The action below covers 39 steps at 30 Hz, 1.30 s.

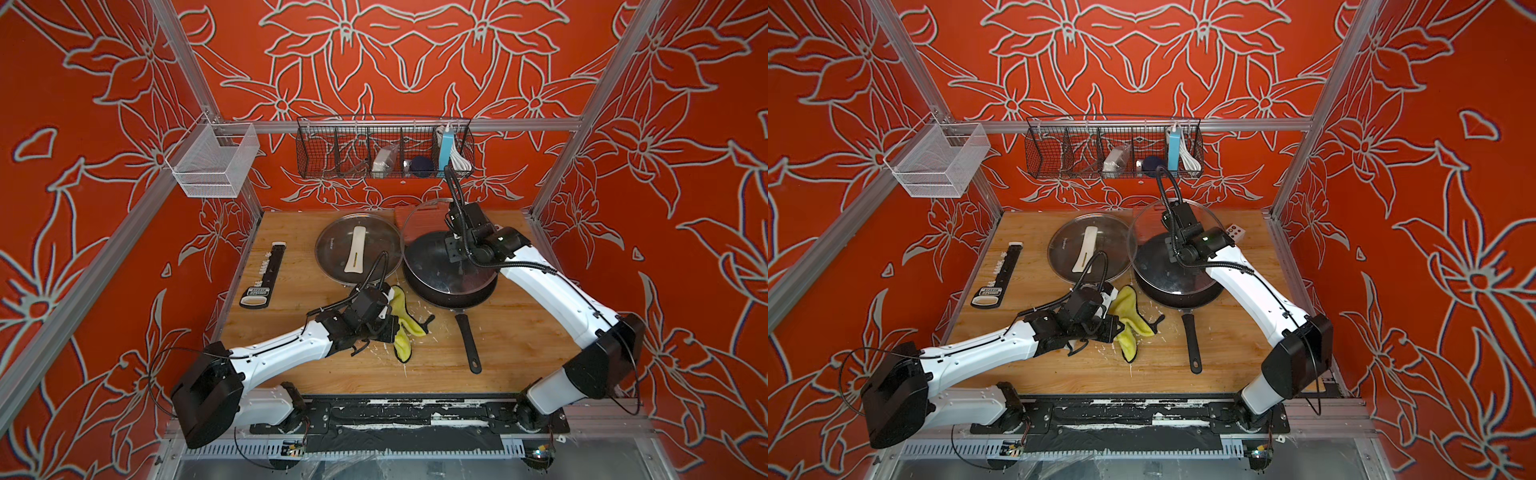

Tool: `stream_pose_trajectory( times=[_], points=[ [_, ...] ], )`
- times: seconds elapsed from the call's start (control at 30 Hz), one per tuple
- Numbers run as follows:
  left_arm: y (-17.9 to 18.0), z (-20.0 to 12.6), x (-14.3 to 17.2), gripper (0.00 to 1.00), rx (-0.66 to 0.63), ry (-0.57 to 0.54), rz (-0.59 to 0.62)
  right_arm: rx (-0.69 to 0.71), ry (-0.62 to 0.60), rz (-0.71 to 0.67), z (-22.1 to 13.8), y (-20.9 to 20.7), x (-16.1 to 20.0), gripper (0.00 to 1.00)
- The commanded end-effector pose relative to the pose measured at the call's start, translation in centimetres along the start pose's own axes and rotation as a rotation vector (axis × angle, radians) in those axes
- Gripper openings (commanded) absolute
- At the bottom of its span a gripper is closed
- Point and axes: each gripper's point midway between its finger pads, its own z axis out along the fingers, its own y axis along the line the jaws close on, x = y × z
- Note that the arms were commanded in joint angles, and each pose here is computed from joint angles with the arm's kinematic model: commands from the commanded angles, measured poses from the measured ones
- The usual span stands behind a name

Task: Wipe the pot lid with a cloth
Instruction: Place the cleaning item at the center of the board, then place the pot lid on the cooking pot.

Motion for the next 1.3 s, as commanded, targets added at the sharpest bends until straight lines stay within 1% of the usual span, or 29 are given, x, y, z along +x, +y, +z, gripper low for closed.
stream_pose_trajectory(
  times=[0.0,0.03,0.07,0.13,0.23,0.27,0.3,0.33,0.53,0.67,0.83,0.97,1.03,1.1,1.27],
  points=[
    [-0.5,0.8,0.2,0.03,0.040,-0.002,0.054,-0.008,-0.149,0.108,-1.7,-0.7,-4.5,0.00],
    [-0.4,1.0,0.3,0.07,0.040,0.001,0.061,-0.001,-0.136,0.103,-1.3,-0.6,-4.3,0.00],
    [-0.2,1.3,0.5,0.14,0.037,0.007,0.065,0.008,-0.126,0.102,-1.0,-0.7,-4.2,0.00],
    [-0.1,1.9,0.8,0.21,0.039,0.017,0.076,0.007,-0.112,0.097,-0.3,-0.4,-4.1,0.00],
    [0.4,2.6,1.0,0.37,0.019,0.027,0.082,0.014,-0.088,0.094,0.4,-0.3,-3.7,0.00],
    [0.6,2.8,1.1,0.50,0.010,0.027,0.084,0.019,-0.078,0.092,0.6,-0.3,-3.5,0.00],
    [0.7,2.9,1.2,0.58,0.005,0.028,0.086,0.023,-0.071,0.090,0.8,-0.3,-3.4,0.00],
    [0.7,2.9,1.1,0.64,0.006,0.021,0.091,0.030,-0.064,0.087,1.0,-0.3,-3.4,0.00],
    [0.4,1.6,0.4,0.81,0.021,-0.069,0.138,0.056,-0.022,0.077,1.6,-0.5,-2.8,0.00],
    [0.0,-0.6,-0.1,0.99,0.045,-0.149,0.193,0.060,0.006,0.075,2.4,-0.2,-2.3,0.00],
    [0.5,-3.8,-0.8,1.00,-0.007,-0.220,0.270,0.059,0.042,0.081,3.4,0.2,-1.6,0.00],
    [0.7,-7.2,-1.4,1.00,-0.026,-0.315,0.325,0.059,0.052,0.085,3.9,0.4,-1.4,0.00],
    [0.9,-8.4,-1.5,1.00,-0.032,-0.363,0.357,0.070,0.067,0.078,4.2,0.3,-1.2,0.00],
    [0.9,-9.3,-1.1,1.00,-0.019,-0.400,0.413,0.085,0.090,0.068,4.5,0.2,-0.9,0.00],
    [1.6,-11.1,-0.7,1.00,0.001,-0.516,0.421,0.106,0.110,0.072,5.0,0.1,-0.6,0.00]
  ],
)
